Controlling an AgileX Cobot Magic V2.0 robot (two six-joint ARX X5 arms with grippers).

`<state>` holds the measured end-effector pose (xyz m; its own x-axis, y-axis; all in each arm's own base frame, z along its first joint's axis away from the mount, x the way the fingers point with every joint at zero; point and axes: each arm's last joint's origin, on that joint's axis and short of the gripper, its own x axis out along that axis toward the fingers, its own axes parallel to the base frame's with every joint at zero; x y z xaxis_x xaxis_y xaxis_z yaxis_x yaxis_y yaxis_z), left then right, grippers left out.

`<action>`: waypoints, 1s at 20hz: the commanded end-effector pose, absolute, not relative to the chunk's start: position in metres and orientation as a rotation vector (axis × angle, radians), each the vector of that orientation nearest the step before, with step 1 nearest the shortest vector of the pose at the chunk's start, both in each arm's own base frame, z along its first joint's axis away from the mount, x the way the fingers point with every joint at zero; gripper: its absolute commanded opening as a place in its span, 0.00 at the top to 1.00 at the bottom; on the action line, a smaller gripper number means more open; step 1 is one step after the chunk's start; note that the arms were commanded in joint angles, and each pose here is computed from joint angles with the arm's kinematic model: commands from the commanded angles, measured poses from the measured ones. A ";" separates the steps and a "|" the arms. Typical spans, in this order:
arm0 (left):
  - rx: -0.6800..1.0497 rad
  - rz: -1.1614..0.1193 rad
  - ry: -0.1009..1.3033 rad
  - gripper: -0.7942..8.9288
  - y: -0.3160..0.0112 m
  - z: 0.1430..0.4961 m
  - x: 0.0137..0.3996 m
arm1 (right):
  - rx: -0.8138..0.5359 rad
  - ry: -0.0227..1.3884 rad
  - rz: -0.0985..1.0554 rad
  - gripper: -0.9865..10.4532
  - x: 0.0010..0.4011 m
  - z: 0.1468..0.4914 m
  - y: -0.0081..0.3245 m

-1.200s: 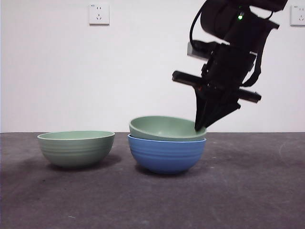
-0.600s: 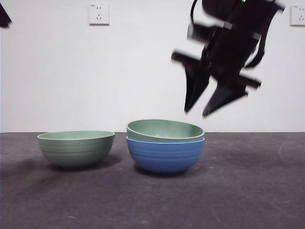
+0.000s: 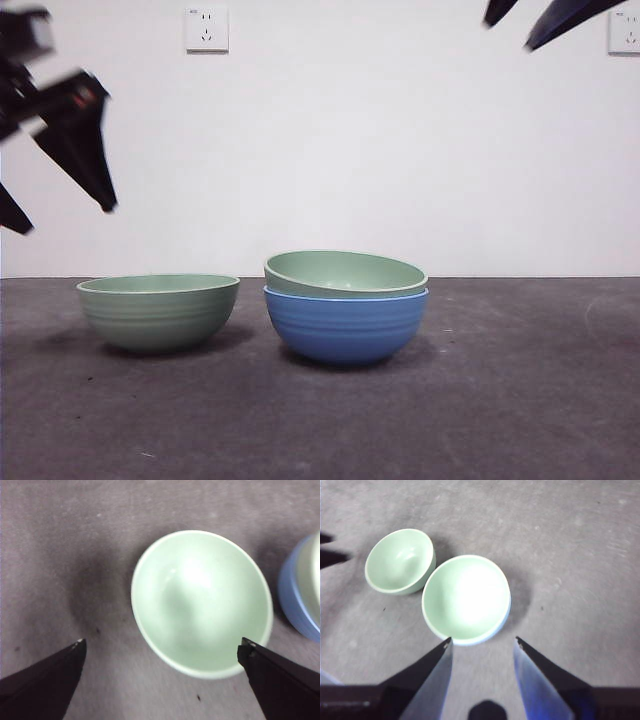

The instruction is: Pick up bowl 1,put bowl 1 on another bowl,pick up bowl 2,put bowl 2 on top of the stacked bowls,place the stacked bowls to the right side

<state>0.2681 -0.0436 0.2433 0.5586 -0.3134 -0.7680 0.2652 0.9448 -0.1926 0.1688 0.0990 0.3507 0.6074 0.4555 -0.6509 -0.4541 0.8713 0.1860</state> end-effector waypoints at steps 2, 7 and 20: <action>-0.052 -0.322 0.989 0.25 -0.050 0.230 0.301 | -0.009 0.762 0.526 0.74 0.152 0.355 0.089; -0.020 -0.267 1.079 0.25 -0.054 0.210 0.324 | -0.009 0.762 0.525 0.74 0.139 0.359 0.082; -0.022 -0.267 1.138 0.93 -0.054 0.197 0.326 | -0.009 0.759 0.525 0.75 0.138 0.359 0.082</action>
